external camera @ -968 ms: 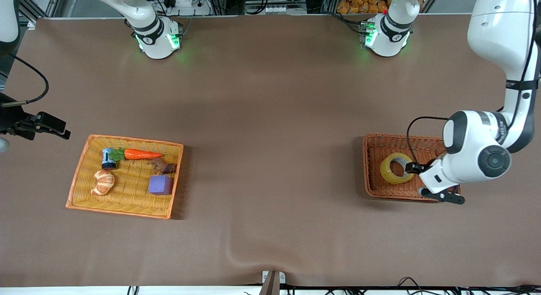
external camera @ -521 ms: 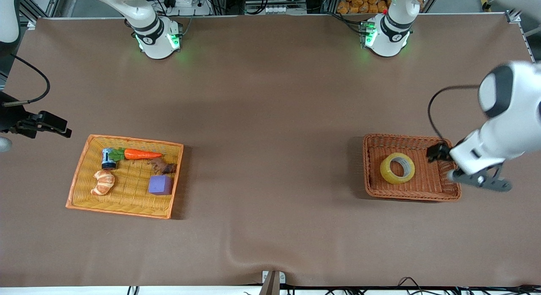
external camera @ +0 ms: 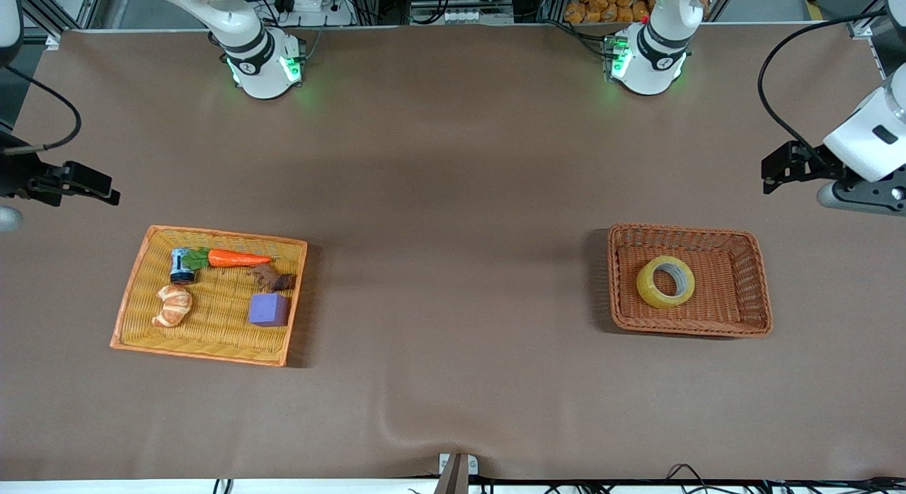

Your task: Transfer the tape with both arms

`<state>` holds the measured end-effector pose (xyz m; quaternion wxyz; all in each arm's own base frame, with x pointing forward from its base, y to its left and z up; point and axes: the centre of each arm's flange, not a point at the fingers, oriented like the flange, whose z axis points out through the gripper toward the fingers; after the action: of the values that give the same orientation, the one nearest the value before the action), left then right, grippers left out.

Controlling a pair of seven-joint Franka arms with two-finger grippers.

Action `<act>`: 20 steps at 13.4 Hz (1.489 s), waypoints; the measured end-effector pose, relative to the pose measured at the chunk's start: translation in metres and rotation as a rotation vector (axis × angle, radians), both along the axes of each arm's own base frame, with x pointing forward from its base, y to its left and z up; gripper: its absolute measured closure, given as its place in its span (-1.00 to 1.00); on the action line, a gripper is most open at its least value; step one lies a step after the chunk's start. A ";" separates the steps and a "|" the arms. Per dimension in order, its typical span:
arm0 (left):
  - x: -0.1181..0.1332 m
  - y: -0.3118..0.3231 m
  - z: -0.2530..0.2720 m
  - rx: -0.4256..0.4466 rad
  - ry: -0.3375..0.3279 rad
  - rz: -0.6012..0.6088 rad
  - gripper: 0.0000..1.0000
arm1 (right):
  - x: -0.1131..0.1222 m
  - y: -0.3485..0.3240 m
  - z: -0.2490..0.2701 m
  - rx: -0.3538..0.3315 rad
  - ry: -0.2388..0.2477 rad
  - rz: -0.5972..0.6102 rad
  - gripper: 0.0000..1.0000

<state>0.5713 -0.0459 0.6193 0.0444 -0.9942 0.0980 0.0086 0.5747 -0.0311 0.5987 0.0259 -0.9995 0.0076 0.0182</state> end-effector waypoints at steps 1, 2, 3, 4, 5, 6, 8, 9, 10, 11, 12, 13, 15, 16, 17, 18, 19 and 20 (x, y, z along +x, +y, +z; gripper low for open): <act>-0.003 0.001 0.003 0.002 0.005 0.004 -1.00 | -0.007 0.000 -0.002 0.002 -0.006 -0.001 -1.00; -0.006 0.002 0.007 0.003 0.004 0.008 -1.00 | -0.014 -0.001 -0.002 0.005 -0.008 -0.001 -1.00; -0.009 0.003 0.012 0.003 -0.002 0.011 -1.00 | -0.020 -0.001 -0.001 0.007 -0.011 -0.002 -1.00; -0.013 0.005 0.017 -0.002 -0.007 0.020 -1.00 | -0.026 -0.001 0.001 0.009 -0.014 -0.002 -1.00; -0.016 0.009 0.020 -0.018 -0.008 0.033 -1.00 | -0.030 -0.001 0.003 0.010 -0.016 -0.002 -1.00; -0.018 0.014 0.021 -0.039 -0.007 0.047 -1.00 | -0.033 -0.001 0.006 0.011 -0.014 -0.001 -1.00; -0.024 0.017 0.018 -0.052 -0.001 0.055 -1.00 | -0.040 -0.001 0.010 0.013 -0.006 0.000 -1.00; -0.028 0.014 0.018 -0.051 -0.004 0.050 -1.00 | -0.041 -0.001 0.012 0.014 -0.003 0.001 -1.00; -0.031 0.011 0.019 -0.051 -0.007 0.045 -1.00 | -0.042 -0.001 0.012 0.014 0.003 0.001 -1.00; -0.033 0.008 0.021 -0.050 -0.011 0.040 -1.00 | -0.043 0.000 0.011 0.015 0.012 0.002 -1.00; -0.035 0.007 0.024 -0.051 -0.015 0.037 -1.00 | -0.045 0.000 0.010 0.015 0.022 0.002 -1.00; -0.036 0.007 0.026 -0.051 -0.019 0.037 -1.00 | -0.045 0.000 0.010 0.015 0.025 0.003 -1.00; -0.036 0.019 0.027 -0.054 -0.023 0.059 -1.00 | -0.045 0.000 0.010 0.014 0.025 0.003 -1.00; -0.036 0.025 0.027 -0.059 -0.021 0.070 -1.00 | -0.045 -0.001 0.010 0.009 0.025 0.003 -1.00; -0.036 0.028 0.027 -0.064 -0.020 0.076 -1.00 | -0.045 -0.002 0.010 -0.005 0.025 0.004 -1.00; -0.036 0.028 0.027 -0.065 -0.020 0.077 -1.00 | -0.044 -0.003 0.010 -0.019 0.021 0.004 -1.00; -0.037 0.027 0.027 -0.067 -0.018 0.076 -1.00 | -0.044 -0.004 0.011 -0.026 0.017 0.005 -1.00; -0.037 0.025 0.027 -0.076 -0.014 0.077 -1.00 | -0.044 -0.004 0.011 -0.027 0.015 0.005 -1.00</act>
<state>0.5343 -0.0213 0.6459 0.0070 -0.9982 0.0594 -0.0004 0.5310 -0.0352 0.6095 0.0122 -0.9996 0.0057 0.0258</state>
